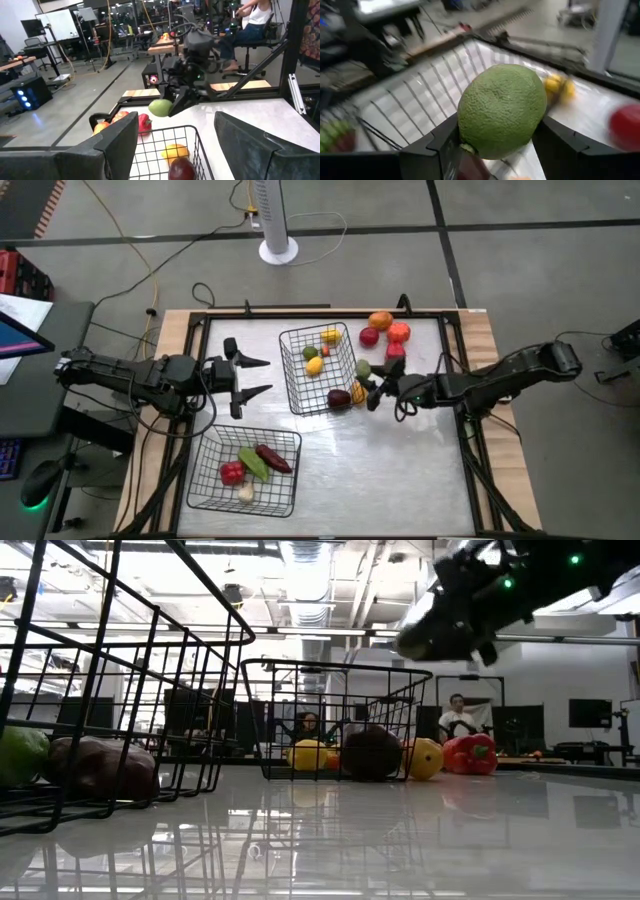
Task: Sort produce into baskets
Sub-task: Put the green lime into the top black wire basket, then put the bottom yellow lemon into the top black wire basket
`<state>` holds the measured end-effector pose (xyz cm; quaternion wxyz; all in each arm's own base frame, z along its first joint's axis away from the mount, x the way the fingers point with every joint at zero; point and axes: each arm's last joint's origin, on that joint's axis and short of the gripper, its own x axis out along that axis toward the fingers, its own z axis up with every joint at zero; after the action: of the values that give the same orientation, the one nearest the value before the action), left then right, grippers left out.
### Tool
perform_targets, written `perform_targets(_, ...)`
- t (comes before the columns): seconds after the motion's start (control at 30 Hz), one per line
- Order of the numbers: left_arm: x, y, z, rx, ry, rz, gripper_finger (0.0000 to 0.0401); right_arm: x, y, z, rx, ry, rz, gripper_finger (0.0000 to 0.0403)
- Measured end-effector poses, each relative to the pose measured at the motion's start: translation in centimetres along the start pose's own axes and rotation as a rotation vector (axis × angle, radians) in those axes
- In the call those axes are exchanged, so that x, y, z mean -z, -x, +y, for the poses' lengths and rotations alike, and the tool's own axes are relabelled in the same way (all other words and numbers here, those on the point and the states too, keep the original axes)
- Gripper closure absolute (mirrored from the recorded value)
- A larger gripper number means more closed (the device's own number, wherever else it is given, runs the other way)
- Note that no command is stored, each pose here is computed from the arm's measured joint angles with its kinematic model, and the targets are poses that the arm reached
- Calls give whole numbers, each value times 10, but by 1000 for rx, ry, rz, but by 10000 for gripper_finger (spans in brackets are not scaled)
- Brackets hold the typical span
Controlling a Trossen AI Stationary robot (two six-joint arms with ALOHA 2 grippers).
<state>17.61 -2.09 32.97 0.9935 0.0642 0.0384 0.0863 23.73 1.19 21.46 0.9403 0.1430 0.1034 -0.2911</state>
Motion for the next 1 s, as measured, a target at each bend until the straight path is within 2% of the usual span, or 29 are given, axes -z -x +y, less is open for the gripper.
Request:
perform_targets(0.17,0,0,0,0,1,-1,152,8,-11,17,-70,46,-63,166)
perform_targets(0.3,0,0,0,0,3,-1,152,23,-24,21,-65,107,-49,161)
perform_targets(0.4,0,0,0,0,3,0,152,24,-30,21,-64,117,-33,145)
perform_targets(0.63,0,0,0,1,-1,3,152,16,-36,25,-175,119,20,95)
perform_targets(0.77,0,0,0,0,1,2,152,17,-33,23,-140,162,89,79)
perform_targets(1.0,1,0,0,1,-2,11,152,0,-4,8,46,131,221,80)
